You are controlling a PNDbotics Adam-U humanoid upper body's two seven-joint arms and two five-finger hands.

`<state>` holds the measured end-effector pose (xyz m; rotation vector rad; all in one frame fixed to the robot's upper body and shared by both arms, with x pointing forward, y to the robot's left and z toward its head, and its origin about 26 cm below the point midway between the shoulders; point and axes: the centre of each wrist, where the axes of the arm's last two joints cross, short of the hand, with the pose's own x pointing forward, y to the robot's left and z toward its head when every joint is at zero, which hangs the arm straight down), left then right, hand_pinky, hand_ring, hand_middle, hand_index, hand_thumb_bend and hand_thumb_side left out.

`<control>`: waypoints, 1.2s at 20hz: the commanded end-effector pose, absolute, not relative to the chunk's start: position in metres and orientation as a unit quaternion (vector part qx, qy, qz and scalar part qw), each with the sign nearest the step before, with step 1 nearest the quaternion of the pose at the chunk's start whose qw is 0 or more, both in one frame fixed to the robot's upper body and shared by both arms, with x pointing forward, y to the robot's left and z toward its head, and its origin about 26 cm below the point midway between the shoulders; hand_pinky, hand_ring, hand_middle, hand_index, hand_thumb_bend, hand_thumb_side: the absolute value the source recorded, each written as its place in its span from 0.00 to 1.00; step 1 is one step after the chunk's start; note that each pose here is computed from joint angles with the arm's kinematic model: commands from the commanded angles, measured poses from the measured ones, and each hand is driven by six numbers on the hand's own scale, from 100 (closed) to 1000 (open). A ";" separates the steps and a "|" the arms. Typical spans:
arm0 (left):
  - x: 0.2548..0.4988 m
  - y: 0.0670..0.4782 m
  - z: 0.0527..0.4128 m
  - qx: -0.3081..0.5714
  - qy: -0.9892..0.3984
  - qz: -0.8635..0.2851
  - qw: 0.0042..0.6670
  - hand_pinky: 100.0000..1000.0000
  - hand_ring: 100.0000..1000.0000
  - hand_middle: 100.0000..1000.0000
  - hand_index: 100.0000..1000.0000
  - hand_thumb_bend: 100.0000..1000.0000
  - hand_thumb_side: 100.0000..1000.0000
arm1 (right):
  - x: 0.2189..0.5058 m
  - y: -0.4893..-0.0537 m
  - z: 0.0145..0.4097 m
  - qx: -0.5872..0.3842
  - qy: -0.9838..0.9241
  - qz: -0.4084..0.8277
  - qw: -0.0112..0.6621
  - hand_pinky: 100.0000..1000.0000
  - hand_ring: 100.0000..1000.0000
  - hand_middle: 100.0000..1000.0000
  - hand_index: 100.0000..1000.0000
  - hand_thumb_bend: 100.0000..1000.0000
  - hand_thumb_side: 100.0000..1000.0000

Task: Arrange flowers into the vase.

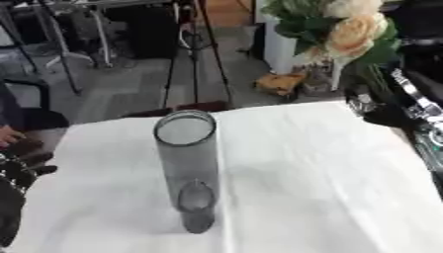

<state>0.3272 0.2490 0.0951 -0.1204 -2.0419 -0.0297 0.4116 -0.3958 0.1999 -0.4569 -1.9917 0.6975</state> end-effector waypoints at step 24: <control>0.330 0.246 0.104 -0.059 -0.858 -0.026 0.509 0.65 0.69 0.71 0.77 0.99 0.85 | 0.438 -0.243 0.323 0.008 -0.910 0.275 0.310 0.00 0.00 0.00 0.02 0.14 0.05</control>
